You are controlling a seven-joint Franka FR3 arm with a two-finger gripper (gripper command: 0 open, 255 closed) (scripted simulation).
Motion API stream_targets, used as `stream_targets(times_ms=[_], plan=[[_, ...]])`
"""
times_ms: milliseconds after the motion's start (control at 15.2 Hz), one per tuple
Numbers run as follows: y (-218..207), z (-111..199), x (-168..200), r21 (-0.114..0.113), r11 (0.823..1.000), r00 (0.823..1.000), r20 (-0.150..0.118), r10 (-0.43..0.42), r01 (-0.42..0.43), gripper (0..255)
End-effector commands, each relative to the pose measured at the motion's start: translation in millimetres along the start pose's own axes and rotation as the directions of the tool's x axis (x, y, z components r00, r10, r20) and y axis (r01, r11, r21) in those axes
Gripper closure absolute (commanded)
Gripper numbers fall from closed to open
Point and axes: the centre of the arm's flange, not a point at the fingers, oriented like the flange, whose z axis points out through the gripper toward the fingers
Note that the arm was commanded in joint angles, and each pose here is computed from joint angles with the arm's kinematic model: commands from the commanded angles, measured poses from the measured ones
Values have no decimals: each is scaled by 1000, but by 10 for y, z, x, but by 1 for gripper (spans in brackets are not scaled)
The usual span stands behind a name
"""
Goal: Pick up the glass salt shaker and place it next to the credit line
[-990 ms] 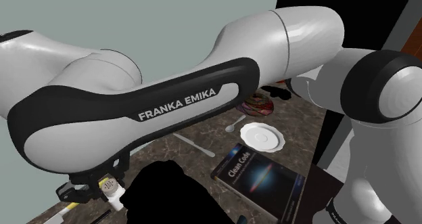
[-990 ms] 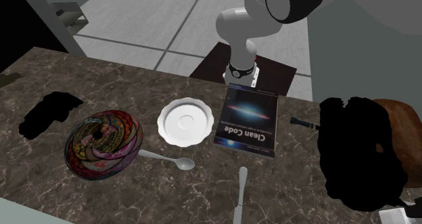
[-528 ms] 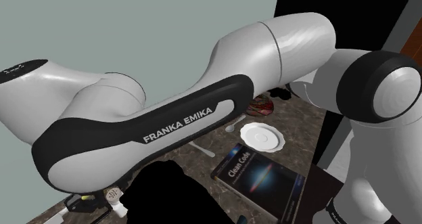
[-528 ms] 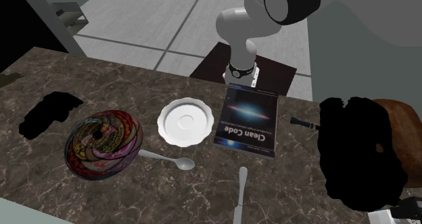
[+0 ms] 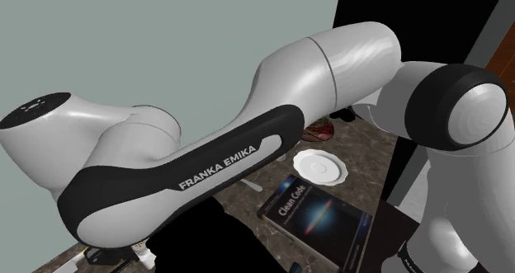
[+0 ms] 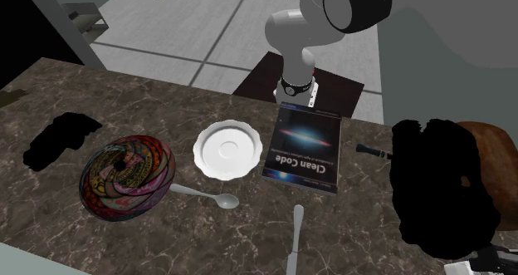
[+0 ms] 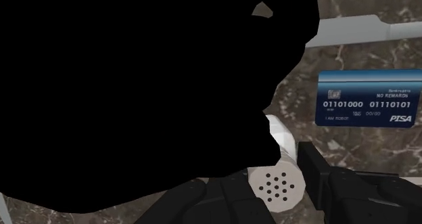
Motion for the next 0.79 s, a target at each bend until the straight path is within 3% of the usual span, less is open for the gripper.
stream_targets(times_ms=[0,264,330,660,726], plan=[[-16,82,-20,-8,1000,1000,13,-3,3,255],[-16,82,-20,-8,1000,1000,13,-3,3,255],[-19,81,-25,-8,1000,1000,14,-3,3,0],[-16,82,-20,-8,1000,1000,13,-3,3,0],[-17,-50,-18,-8,1000,1000,13,-3,3,0]])
